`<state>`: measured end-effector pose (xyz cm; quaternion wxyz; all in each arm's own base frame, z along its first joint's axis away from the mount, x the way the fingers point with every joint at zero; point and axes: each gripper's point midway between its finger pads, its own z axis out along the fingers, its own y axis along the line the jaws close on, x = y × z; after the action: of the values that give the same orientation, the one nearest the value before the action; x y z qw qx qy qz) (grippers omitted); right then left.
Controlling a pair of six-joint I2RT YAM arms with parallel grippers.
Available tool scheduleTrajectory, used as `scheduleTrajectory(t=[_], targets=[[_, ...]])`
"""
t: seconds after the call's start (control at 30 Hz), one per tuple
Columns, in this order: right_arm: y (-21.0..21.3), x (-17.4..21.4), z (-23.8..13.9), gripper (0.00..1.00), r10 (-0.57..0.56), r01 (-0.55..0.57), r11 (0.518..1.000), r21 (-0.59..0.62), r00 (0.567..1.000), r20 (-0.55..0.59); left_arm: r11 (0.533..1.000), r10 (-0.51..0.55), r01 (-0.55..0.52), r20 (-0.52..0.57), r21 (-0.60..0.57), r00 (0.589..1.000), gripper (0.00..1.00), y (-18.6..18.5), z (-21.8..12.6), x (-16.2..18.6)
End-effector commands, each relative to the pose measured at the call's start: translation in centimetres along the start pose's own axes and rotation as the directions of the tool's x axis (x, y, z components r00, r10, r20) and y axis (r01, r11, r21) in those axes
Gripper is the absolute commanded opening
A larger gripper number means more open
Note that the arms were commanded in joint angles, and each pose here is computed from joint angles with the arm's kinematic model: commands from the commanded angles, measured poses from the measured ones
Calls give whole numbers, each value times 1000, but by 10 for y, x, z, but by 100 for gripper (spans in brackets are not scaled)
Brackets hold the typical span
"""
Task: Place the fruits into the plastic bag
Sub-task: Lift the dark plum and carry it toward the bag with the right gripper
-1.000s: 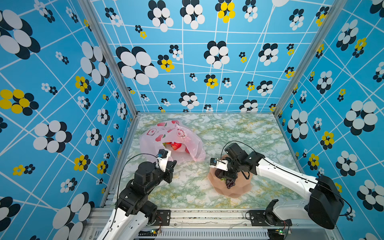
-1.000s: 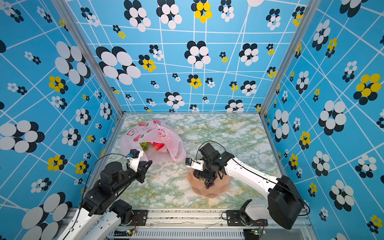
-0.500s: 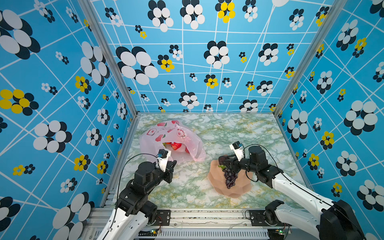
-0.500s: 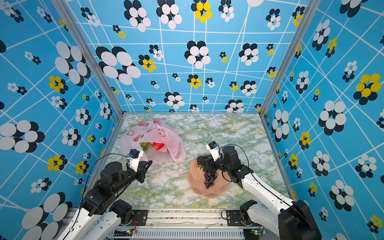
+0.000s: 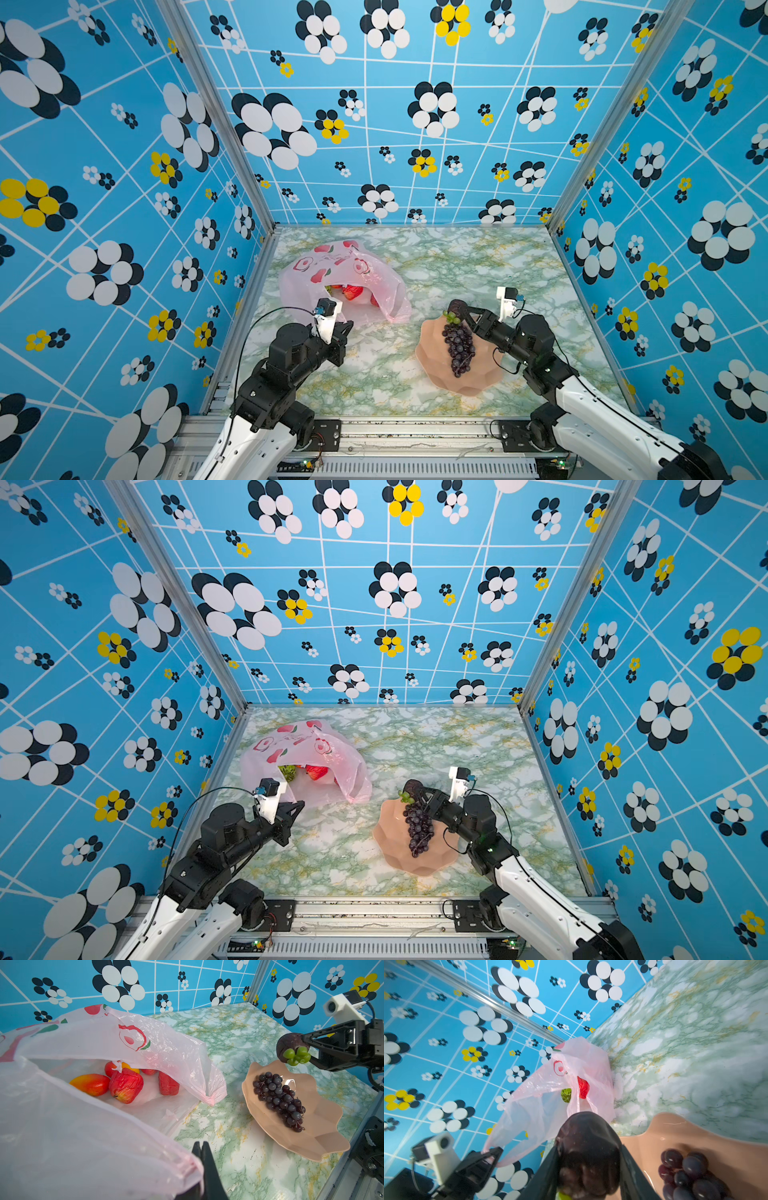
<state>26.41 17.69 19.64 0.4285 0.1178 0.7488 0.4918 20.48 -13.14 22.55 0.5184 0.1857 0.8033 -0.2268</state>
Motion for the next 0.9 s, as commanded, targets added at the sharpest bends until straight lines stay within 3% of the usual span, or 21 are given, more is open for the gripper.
scheduleTrajectory(t=[0.0, 0.23, 0.87], targets=[[0, -18, -10, 45, 155, -158, 987, 28, 983, 97, 1000, 10, -10, 0, 13, 1000, 0, -2, 1, -1], [8, -35, -22, 45, 207, -215, 976, 26, 963, 175, 1000, 11, -11, 0, 12, 1000, 0, -2, 1, -1], [2, -14, -18, 44, 201, -206, 977, 46, 974, 101, 1000, 11, -11, 5, 12, 1000, 0, -2, 0, -2]])
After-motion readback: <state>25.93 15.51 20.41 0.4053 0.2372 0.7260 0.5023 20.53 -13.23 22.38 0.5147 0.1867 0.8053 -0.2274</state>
